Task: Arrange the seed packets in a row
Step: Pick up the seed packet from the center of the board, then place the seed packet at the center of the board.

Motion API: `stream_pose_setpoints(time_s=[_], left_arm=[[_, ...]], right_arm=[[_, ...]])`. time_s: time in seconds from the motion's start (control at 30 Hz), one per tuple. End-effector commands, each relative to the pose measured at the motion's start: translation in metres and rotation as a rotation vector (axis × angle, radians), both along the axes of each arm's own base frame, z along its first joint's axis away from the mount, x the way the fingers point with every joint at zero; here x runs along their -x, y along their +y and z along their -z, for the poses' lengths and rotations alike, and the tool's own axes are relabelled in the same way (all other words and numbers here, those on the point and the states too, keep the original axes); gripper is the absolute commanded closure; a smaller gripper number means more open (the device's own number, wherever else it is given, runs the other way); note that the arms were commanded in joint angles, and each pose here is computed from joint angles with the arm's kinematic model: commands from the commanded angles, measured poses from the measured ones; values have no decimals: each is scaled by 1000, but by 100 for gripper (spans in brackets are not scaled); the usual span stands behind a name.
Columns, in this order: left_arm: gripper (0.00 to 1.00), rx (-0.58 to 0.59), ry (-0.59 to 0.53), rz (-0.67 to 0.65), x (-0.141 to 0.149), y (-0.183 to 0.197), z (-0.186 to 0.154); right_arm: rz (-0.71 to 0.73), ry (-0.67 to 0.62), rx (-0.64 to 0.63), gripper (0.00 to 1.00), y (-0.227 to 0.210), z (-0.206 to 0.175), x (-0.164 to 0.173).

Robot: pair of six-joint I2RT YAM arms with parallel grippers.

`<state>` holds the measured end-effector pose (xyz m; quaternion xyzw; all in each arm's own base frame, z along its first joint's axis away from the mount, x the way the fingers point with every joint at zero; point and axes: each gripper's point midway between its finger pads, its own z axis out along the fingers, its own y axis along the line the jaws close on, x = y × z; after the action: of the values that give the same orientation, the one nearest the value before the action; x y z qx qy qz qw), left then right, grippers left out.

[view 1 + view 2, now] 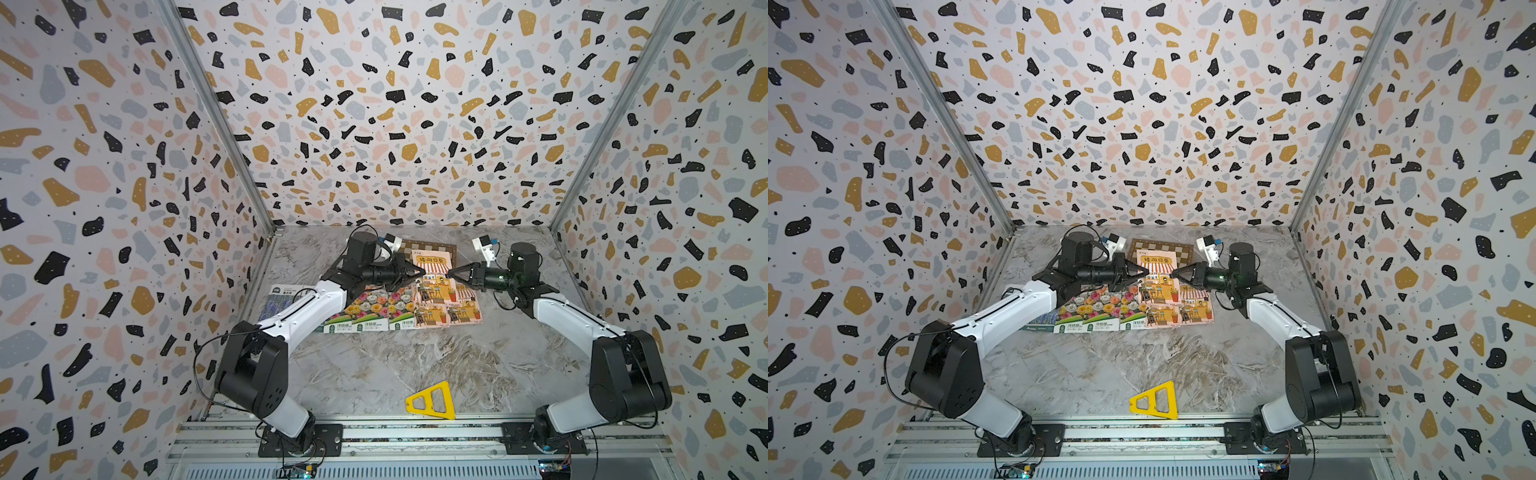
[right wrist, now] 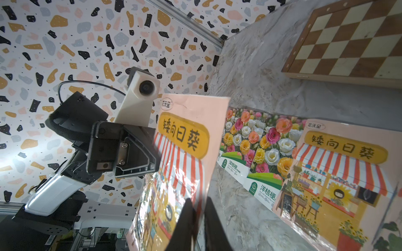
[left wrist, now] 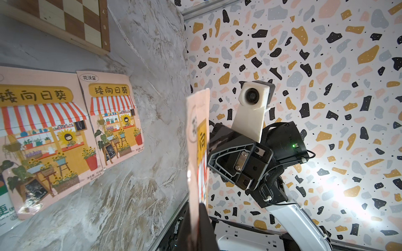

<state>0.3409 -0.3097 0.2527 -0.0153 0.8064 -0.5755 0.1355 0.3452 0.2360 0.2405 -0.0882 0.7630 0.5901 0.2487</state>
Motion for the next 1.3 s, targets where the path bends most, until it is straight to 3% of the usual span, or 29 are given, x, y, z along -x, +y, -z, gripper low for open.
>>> stream_pose_setpoints(time_s=[0.0,0.03,0.13,0.23,0.43,0.63,0.73,0.9,1.03,1.27], left_arm=[[99,-34,-42,-10,3,9,-5],[95,-54,-45,-12,4,11,-3],[61,-143,-61,-54,1,26,3],[37,-312,-90,-126,0,56,21],[12,-758,-191,-304,2,147,45],[1,-940,-229,-439,15,211,31],[1,-991,-214,-461,31,232,15],[1,-1123,-291,-492,45,262,4],[1,-1170,-303,-500,46,270,11],[1,-1178,-282,-478,43,268,32]], right_arm=[[-33,-92,-23,97,4,-27,2],[-27,-96,-10,100,3,-26,1],[-5,-108,44,100,-2,-23,-6],[40,-121,92,100,-18,-16,-15],[159,-93,200,100,-81,17,-42],[265,-39,331,100,-142,43,-60],[282,13,381,100,-165,55,-66],[273,28,426,100,-181,70,-70],[267,39,486,100,-191,91,-72],[230,84,474,100,-202,121,-76]])
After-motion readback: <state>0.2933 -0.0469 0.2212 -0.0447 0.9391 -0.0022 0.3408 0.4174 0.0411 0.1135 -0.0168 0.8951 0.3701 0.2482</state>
